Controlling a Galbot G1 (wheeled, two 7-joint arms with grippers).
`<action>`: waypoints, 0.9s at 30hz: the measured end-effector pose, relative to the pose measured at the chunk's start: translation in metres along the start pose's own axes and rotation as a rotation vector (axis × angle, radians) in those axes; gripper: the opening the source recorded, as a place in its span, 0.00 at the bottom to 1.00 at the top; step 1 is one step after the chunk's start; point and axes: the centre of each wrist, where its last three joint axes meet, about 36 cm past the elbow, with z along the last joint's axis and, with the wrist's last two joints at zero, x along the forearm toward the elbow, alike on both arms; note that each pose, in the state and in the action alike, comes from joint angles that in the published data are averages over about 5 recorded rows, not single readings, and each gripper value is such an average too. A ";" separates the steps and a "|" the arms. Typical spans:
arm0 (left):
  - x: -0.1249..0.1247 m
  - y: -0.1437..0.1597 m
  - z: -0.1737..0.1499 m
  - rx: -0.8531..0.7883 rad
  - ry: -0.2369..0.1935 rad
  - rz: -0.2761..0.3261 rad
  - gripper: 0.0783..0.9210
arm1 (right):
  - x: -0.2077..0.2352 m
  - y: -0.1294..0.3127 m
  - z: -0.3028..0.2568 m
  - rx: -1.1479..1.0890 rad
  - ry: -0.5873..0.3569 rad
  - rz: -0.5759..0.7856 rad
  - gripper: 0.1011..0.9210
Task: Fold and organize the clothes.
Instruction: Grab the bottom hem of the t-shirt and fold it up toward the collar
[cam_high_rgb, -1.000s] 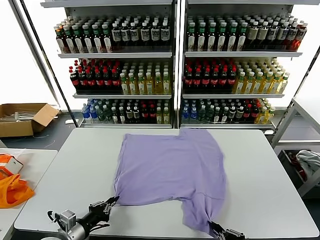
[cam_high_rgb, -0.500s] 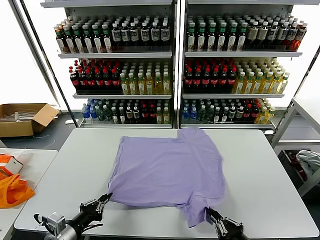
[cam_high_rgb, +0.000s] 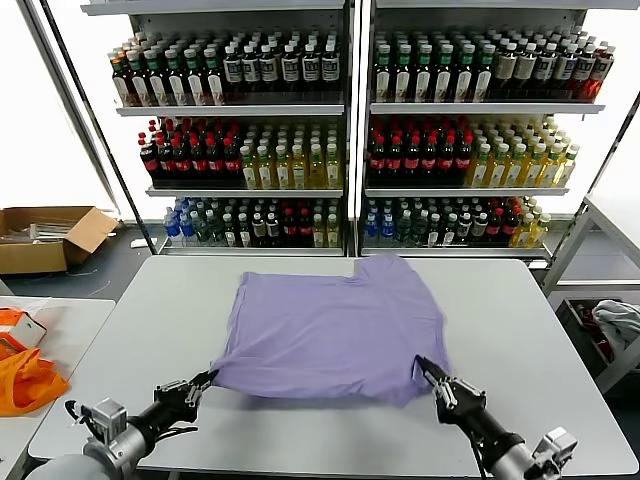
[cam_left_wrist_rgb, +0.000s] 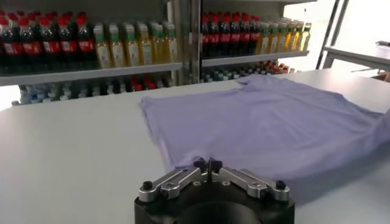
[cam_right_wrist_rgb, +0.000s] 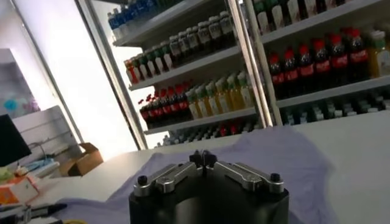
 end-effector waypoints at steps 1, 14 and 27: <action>-0.002 0.003 -0.002 -0.008 0.003 0.002 0.03 | -0.005 -0.002 -0.001 -0.001 -0.008 0.005 0.01; -0.055 0.037 -0.023 -0.044 0.017 0.028 0.06 | -0.067 -0.037 0.000 -0.001 -0.037 0.073 0.01; -0.116 0.063 -0.037 -0.044 0.026 0.039 0.44 | -0.108 -0.058 0.006 0.058 0.028 0.124 0.15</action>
